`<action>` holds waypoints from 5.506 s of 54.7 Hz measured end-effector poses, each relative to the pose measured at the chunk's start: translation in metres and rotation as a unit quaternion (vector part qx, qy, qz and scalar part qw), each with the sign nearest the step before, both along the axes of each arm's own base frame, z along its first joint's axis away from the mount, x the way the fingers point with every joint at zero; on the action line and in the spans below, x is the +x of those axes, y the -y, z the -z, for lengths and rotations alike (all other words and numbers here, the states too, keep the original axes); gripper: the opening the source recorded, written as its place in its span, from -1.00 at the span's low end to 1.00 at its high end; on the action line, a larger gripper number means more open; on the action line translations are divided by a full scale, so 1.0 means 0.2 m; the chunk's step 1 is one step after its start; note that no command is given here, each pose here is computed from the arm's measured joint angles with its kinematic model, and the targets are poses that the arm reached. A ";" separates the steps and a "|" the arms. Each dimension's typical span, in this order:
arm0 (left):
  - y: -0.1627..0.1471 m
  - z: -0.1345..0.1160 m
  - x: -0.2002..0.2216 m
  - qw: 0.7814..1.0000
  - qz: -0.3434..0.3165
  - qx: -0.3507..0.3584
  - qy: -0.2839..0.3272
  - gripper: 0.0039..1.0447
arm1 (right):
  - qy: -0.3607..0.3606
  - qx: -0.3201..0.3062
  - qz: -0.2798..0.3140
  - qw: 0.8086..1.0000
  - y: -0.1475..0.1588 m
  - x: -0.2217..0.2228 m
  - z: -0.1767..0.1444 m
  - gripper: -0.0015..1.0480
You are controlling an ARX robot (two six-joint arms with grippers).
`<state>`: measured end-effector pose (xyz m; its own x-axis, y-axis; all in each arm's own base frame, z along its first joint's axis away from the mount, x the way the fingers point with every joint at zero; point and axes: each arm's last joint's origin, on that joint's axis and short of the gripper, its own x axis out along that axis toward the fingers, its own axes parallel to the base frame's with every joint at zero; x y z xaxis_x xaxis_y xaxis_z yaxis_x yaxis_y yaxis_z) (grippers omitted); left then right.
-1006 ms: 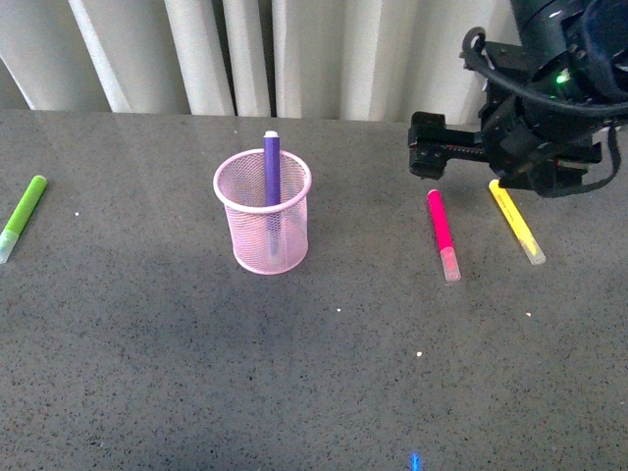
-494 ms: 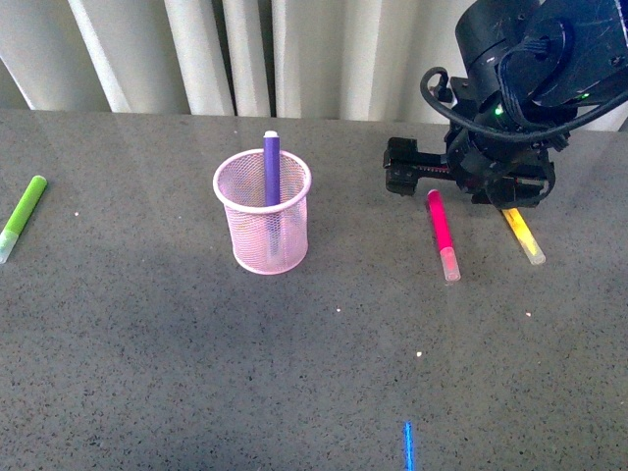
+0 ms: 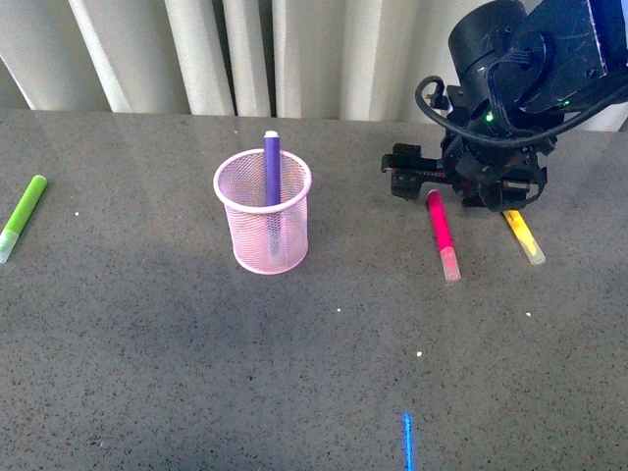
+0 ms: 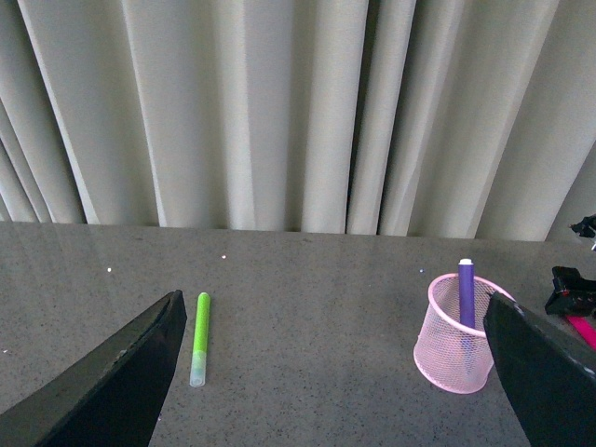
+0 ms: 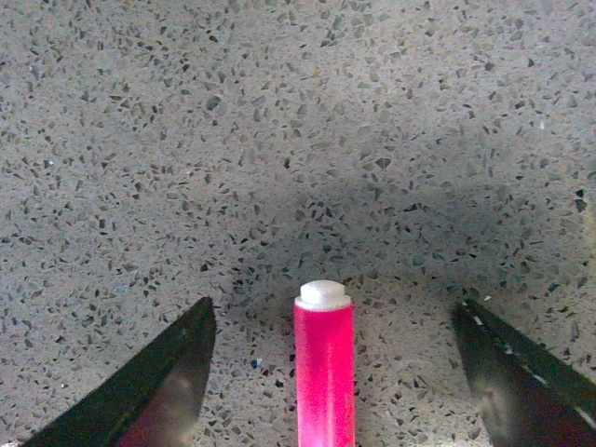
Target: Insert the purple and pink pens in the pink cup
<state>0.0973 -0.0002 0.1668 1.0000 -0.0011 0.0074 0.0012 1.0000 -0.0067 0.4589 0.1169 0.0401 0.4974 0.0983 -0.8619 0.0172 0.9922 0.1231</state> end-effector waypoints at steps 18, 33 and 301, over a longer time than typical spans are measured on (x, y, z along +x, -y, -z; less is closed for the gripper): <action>0.00 0.00 0.00 1.000 0.000 0.000 0.000 0.88 | -0.007 0.008 0.006 1.000 -0.02 -0.01 0.00 -0.62; 0.00 0.00 0.00 1.000 0.000 0.000 0.000 0.88 | -0.003 0.009 0.004 1.000 -0.04 -0.01 0.00 -0.77; 0.00 0.00 0.00 1.000 0.000 0.000 0.000 0.88 | 0.509 -0.057 0.024 0.859 0.58 -1.70 -0.66 -0.93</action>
<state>0.0973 -0.0002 0.1668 1.0000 -0.0015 0.0074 0.0016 1.0000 -0.0071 0.1198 0.0002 0.1725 0.9998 0.0008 0.0193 -0.0008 1.0000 0.0002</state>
